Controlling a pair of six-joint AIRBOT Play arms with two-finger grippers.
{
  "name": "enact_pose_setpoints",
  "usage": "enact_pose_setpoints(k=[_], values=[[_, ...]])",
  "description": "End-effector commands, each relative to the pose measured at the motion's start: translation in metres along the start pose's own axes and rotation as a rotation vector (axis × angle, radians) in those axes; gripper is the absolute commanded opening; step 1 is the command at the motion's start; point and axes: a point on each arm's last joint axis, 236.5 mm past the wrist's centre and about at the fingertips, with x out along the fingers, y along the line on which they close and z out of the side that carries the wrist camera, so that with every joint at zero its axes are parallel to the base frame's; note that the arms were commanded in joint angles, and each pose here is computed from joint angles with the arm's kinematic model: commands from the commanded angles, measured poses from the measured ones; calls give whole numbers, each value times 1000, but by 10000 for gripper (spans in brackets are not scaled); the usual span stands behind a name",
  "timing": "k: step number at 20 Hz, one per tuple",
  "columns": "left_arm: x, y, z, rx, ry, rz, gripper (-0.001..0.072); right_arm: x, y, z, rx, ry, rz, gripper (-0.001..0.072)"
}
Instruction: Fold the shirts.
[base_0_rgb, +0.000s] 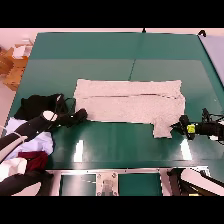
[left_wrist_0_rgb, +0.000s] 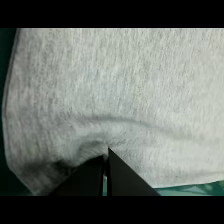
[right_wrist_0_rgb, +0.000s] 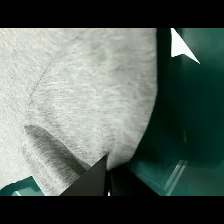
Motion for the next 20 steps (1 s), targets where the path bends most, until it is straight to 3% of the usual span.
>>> enact_pose_setpoints(k=[1,5,9,15,20], values=[[-26,-7,3,80,66,-14,21,-24,2,6,-52,-4,-61,10],[-68,28,-4,144,130,122,21,-63,-29,1,-3,-66,-263,9],[-78,24,-22,164,222,121,21,-79,-15,-10,-16,-68,-243,9],[-89,-29,45,252,81,57,21,-111,84,32,-94,-222,42,10],[-50,-48,103,286,85,58,22,-90,142,81,-128,-243,143,10]])
